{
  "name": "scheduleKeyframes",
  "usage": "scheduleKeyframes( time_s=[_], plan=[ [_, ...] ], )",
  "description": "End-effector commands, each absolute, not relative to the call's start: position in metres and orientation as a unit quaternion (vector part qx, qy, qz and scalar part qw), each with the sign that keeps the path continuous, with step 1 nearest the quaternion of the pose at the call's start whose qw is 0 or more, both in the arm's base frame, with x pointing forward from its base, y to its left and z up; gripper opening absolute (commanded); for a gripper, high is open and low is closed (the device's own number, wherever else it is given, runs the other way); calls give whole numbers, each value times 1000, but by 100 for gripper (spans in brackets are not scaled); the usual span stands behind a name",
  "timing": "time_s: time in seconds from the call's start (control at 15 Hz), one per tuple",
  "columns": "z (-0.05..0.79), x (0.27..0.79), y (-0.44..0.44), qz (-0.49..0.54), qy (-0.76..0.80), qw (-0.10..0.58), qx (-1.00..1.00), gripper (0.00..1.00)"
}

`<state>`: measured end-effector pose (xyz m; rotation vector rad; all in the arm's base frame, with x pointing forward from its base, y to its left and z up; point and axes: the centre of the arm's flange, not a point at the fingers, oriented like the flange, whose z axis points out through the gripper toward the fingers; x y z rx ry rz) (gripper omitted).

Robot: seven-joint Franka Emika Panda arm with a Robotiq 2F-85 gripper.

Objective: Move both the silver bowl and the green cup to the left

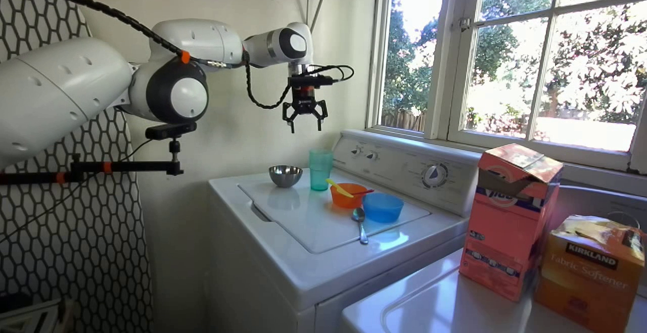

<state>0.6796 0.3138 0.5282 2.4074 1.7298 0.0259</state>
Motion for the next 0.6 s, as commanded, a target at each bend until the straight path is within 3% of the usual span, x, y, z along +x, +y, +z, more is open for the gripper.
scheduleKeyframes(
  time_s=[0.0, 0.53],
  plan=[
    [559, 688, 303, 49, 503, 97, 858, 100],
    [571, 689, 292, 88, 455, 98, 880, 100]
  ],
)
